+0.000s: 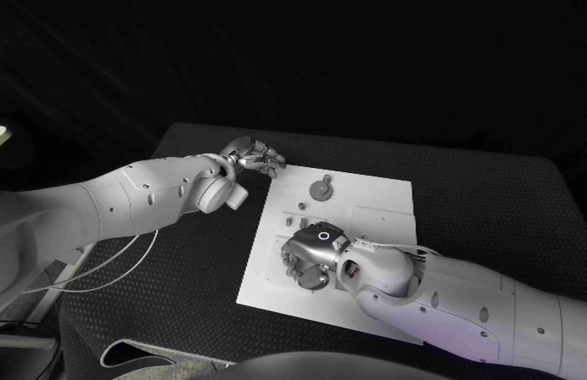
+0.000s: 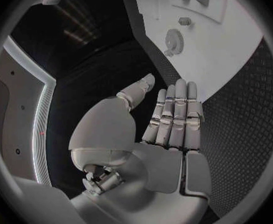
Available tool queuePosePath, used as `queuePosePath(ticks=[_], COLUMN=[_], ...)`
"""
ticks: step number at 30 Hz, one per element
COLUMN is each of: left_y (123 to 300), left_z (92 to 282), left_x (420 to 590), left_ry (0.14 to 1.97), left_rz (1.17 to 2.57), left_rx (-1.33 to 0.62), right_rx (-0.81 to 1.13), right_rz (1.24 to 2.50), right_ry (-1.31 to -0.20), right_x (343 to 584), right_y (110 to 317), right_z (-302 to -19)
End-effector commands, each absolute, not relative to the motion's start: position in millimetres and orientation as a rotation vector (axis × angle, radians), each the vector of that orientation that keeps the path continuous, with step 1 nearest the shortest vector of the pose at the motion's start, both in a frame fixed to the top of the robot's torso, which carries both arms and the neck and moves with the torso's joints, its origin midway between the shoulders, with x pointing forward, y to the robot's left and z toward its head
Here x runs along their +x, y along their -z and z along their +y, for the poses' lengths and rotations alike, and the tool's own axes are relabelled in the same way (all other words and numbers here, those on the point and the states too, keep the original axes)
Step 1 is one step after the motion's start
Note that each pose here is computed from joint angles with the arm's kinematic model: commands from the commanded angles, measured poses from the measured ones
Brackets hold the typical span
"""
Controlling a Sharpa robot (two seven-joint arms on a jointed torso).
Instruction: Assemble the parts on the task board
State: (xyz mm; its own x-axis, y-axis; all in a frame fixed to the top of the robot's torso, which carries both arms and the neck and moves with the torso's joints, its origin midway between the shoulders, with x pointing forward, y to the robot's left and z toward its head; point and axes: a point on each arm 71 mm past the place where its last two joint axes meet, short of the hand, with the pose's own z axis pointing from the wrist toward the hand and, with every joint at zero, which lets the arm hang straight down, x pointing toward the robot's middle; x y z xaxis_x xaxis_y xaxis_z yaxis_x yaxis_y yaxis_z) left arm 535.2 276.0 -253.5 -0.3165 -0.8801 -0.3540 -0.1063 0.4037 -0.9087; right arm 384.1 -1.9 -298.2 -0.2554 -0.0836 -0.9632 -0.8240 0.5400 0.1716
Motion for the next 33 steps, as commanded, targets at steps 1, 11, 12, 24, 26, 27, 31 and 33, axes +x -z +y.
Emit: queuePosePath(ticks=[1, 11, 12, 24, 26, 27, 31, 33], left_y=[252.0, 251.6, 251.6, 251.5, 251.5, 251.6, 251.5, 251.6], left_z=[273.0, 273.4, 273.5, 273.7, 273.7, 274.0, 274.9, 275.9], left_x=[535.4, 535.5, 535.5, 535.6, 535.6, 535.6, 535.7, 535.6], left_ry=[1.044, 1.043, 1.042, 1.042, 1.042, 1.042, 1.04, 1.038], left_rz=[1.712, 1.712, 1.712, 1.712, 1.712, 1.711, 1.71, 1.71], left_rx=[-0.864, -0.865, -0.865, -0.865, -0.865, -0.865, -0.866, -0.867], right_rx=[-0.796, -0.742, -0.738, -0.71, -0.697, -0.691, -0.662, -0.644], right_rz=[1.719, 1.718, 1.715, 1.695, 1.686, 1.682, 1.662, 1.65], right_ry=[-0.844, -0.876, -0.88, -0.9, -0.91, -0.914, -0.931, -0.94], right_x=[382, 384, 384, 385, 385, 384, 384, 383], right_y=[302, 301, 301, 299, 298, 297, 294, 292], right_z=[0, -1, -1, -3, -4, -5, -10, -14])
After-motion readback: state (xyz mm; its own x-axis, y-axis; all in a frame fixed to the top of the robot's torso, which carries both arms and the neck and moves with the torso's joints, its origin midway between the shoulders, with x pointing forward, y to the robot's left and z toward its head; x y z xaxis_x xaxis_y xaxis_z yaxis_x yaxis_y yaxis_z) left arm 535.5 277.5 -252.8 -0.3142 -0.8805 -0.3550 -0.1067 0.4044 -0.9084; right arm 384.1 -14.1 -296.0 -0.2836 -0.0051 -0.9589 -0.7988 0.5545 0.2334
